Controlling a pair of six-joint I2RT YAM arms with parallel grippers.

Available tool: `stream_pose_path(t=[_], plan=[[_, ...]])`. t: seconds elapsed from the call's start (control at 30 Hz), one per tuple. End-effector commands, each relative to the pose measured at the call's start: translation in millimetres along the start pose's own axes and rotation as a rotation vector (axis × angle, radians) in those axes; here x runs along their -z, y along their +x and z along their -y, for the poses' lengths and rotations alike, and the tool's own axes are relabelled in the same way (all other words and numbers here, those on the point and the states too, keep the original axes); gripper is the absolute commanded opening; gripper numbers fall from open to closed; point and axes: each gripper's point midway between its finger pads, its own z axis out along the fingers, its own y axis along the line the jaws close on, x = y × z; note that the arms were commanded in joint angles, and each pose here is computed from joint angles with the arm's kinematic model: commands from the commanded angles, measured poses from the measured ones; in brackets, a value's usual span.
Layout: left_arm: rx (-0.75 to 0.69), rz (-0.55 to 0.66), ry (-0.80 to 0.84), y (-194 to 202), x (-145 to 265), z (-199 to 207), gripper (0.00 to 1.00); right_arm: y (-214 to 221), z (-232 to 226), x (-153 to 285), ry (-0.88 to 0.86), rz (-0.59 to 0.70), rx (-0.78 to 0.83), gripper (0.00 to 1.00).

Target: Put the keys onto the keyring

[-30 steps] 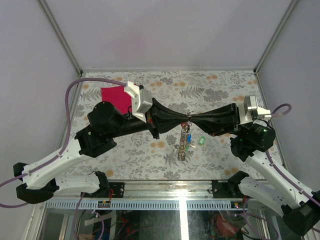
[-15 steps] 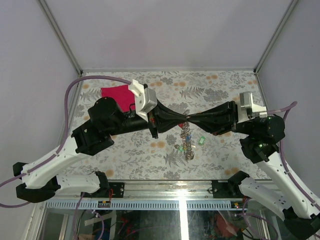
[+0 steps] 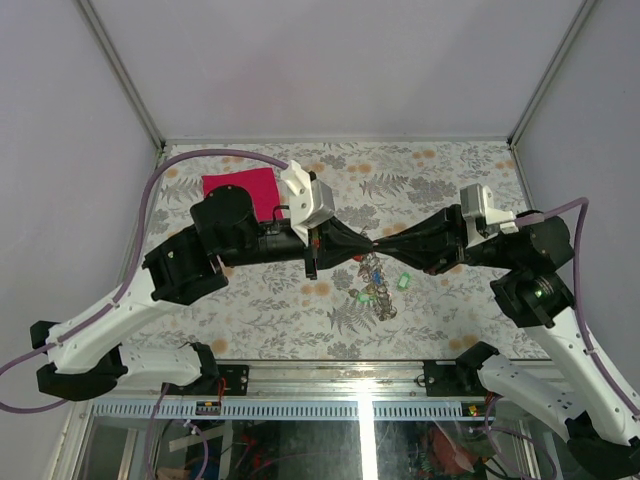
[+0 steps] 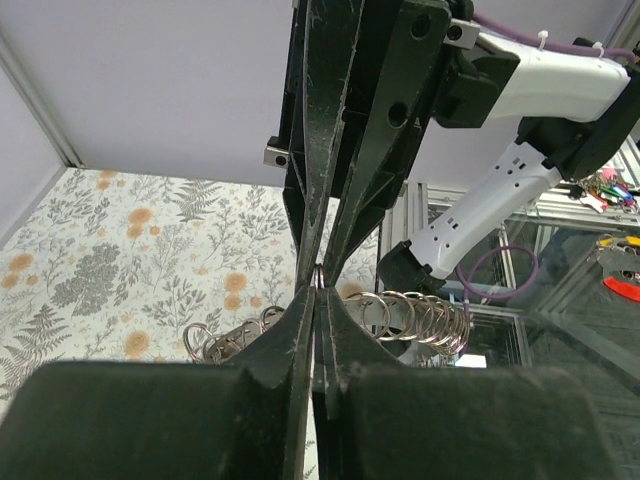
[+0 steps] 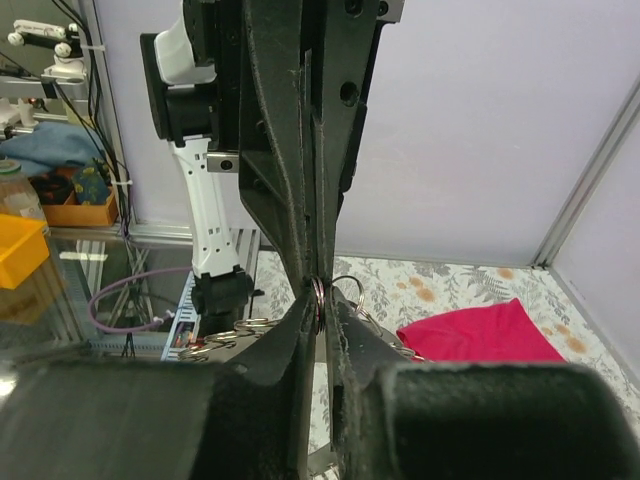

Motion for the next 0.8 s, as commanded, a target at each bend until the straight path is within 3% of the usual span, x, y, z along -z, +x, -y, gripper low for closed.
stream_pose_path(t=[0.0,0.27,0.43,0.6,0.77], plan=[[-0.050,0.033,0.023,-16.5,-8.5,0.4,0.00,4.6,-10.0,-0.8,-0.067,-0.054,-0.012,0.11],[-0.053,-0.013,0.037,-11.1,-12.0,0.8,0.00,12.4,-11.0,0.8,-0.072,-0.082,-0.026,0.00],[-0.069,0.009,0.010,-15.7,-6.3,-2.2,0.00,14.6,-4.9,1.2,-0.029,-0.077,-0.033,0.00],[-0.077,0.125,-0.058,-31.0,10.5,-6.5,0.13,5.2,-3.4,-1.3,-0.006,0.040,-0.067,0.00],[-0.058,0.209,-0.113,-40.7,28.7,-9.2,0.16,-9.7,-2.3,-1.7,0.012,0.188,-0.118,0.00]])
